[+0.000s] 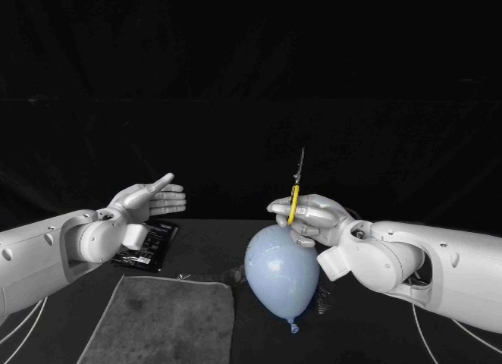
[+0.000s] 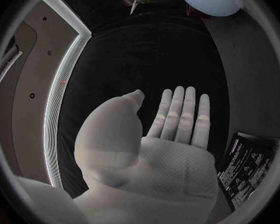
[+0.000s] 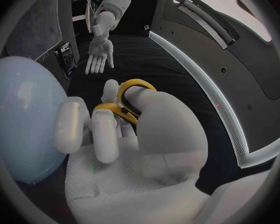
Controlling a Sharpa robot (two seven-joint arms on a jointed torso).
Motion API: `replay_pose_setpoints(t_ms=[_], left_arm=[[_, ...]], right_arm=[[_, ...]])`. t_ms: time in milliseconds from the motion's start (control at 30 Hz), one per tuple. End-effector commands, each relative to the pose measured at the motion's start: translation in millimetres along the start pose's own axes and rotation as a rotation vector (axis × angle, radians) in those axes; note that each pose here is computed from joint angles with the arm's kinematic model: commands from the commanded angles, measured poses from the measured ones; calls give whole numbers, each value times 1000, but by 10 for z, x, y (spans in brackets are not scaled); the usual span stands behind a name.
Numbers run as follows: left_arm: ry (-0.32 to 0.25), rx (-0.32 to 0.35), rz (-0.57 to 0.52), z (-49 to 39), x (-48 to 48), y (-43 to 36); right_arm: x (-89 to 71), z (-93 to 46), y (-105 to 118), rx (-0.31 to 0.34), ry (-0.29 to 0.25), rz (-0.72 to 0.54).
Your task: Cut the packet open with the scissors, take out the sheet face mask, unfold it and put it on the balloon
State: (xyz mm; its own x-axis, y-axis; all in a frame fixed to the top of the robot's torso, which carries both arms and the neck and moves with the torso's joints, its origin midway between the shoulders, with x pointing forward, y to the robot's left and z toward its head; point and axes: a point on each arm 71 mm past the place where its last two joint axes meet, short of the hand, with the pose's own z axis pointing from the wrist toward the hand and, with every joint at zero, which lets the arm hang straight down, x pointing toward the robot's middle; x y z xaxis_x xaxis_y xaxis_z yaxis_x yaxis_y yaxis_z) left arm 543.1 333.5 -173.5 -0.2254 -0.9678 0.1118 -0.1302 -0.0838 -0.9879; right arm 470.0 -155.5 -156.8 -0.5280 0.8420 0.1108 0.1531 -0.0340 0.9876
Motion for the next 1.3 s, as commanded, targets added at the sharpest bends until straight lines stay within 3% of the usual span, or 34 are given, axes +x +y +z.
replay_pose_setpoints(t_ms=[33, 233, 500, 767, 967, 1233, 1300], left_arm=[[0, 16, -14, 2, 12, 0], [4, 19, -5, -3, 20, 42], [-2, 28, 29, -33, 22, 78], [-21, 53, 167, -121, -81, 72], [-67, 61, 334, -231, -229, 120], [-235, 12, 504, -356, -592, 243], [-260, 0, 537, -365, -646, 251]], right_arm=[[97, 20, 3, 25, 40, -9], [270, 84, 10, 53, 73, -50], [530, 122, 6, 62, 173, -54], [570, 41, 7, 35, 237, -15], [513, -37, -38, 39, 240, 0], [507, -123, -81, 41, 245, -3], [501, -130, -85, 41, 243, -5]])
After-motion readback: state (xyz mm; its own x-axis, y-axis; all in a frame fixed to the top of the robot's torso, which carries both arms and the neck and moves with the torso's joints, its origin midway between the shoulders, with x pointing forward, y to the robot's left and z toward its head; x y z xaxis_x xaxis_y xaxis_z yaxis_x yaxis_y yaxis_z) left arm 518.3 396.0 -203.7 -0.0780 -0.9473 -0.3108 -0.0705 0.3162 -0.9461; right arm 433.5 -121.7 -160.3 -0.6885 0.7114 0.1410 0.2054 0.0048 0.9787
